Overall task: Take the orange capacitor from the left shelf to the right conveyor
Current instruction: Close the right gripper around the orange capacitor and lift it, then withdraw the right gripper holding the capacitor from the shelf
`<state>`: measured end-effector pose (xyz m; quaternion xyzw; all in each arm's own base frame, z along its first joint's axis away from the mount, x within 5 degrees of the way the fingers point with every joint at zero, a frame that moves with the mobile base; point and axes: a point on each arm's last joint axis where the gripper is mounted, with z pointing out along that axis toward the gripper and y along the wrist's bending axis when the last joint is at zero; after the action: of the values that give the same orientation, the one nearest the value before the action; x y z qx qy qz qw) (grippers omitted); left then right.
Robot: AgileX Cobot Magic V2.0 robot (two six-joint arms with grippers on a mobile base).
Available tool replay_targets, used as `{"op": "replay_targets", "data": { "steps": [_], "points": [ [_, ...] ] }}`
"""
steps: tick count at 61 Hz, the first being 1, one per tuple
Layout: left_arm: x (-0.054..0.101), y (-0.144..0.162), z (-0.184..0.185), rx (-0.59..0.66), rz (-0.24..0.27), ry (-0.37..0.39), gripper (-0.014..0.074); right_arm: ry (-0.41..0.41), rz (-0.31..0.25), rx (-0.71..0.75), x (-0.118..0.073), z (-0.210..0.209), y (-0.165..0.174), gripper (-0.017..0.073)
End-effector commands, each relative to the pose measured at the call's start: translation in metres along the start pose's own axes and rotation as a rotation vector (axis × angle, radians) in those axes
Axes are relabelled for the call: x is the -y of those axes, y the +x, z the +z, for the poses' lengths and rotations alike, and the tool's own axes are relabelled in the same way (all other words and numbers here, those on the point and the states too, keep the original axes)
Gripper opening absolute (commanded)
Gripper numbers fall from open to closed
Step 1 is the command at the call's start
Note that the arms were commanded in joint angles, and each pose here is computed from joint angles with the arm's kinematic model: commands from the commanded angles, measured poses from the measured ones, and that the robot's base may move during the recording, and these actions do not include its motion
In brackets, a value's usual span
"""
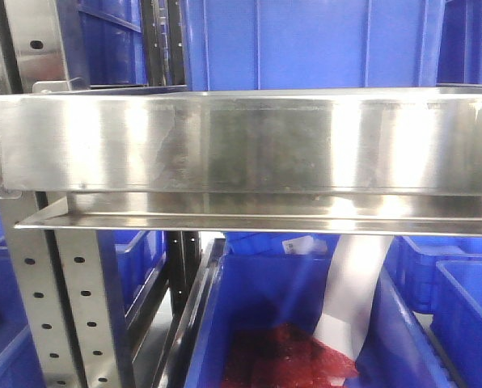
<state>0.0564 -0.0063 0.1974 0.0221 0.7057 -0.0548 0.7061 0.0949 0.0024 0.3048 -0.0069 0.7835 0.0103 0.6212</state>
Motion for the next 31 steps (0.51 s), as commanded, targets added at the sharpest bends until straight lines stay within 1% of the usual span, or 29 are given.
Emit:
{"op": "replay_targets", "data": {
  "steps": [1, 10, 19, 31],
  "points": [
    [0.000, -0.010, -0.001, 0.104, -0.003, -0.003, -0.0127, 0.009, -0.019, 0.151, 0.001, -0.023, -0.017, 0.0056],
    [0.000, -0.010, -0.001, 0.104, -0.003, -0.003, -0.0127, 0.009, -0.019, 0.228, 0.000, -0.054, -0.020, 0.0056],
    [0.000, -0.010, -0.001, 0.104, -0.003, -0.003, -0.0127, 0.009, -0.019, 0.271, 0.000, -0.077, -0.028, 0.0056],
    [0.000, -0.010, -0.001, 0.104, -0.003, -0.003, -0.0127, 0.009, -0.019, 0.306, 0.000, -0.085, -0.037, 0.0056]
  ]
}}
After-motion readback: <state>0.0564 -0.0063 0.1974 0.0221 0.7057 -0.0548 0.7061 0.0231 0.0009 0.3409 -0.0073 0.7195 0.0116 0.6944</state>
